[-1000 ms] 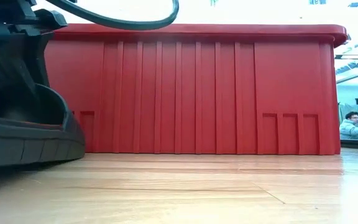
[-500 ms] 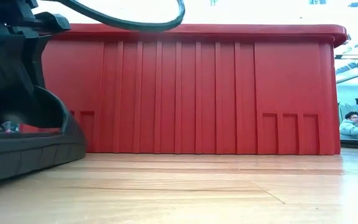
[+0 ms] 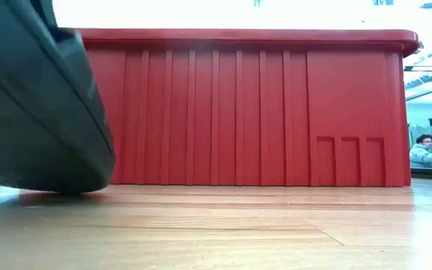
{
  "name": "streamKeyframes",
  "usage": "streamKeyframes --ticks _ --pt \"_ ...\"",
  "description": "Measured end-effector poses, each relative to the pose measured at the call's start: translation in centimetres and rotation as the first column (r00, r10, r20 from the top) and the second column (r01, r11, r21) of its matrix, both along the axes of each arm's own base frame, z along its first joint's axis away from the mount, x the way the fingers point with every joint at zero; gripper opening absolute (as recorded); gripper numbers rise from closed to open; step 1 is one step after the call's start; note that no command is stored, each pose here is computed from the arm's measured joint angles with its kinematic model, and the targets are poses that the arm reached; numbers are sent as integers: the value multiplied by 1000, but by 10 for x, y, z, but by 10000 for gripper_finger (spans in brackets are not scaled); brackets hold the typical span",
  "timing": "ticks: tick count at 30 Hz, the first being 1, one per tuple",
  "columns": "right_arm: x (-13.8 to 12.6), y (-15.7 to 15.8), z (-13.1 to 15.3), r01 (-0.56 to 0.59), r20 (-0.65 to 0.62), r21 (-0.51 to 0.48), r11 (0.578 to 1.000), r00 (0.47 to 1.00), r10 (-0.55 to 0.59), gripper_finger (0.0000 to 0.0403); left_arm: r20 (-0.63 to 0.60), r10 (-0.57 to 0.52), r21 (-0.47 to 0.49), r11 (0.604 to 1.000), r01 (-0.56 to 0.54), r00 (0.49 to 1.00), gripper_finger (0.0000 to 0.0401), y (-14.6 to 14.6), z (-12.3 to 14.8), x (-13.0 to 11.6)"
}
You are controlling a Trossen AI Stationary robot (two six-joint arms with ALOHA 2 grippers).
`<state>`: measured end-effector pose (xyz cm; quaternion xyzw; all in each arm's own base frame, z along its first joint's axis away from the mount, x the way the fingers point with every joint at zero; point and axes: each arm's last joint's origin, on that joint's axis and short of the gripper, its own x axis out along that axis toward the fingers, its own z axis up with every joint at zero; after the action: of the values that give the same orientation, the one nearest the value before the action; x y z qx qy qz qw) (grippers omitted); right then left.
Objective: Pick and place slides into bin
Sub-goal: Put the black slide into the red bin
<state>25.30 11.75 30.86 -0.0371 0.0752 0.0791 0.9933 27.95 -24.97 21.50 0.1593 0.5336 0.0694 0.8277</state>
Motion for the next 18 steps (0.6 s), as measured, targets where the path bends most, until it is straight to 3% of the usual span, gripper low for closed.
streamKeyframes --ticks 18 --pt "0 0 3 6 19 56 998 1000 -7 155 173 -147 82 988 134 974 12 -26 45 -1"
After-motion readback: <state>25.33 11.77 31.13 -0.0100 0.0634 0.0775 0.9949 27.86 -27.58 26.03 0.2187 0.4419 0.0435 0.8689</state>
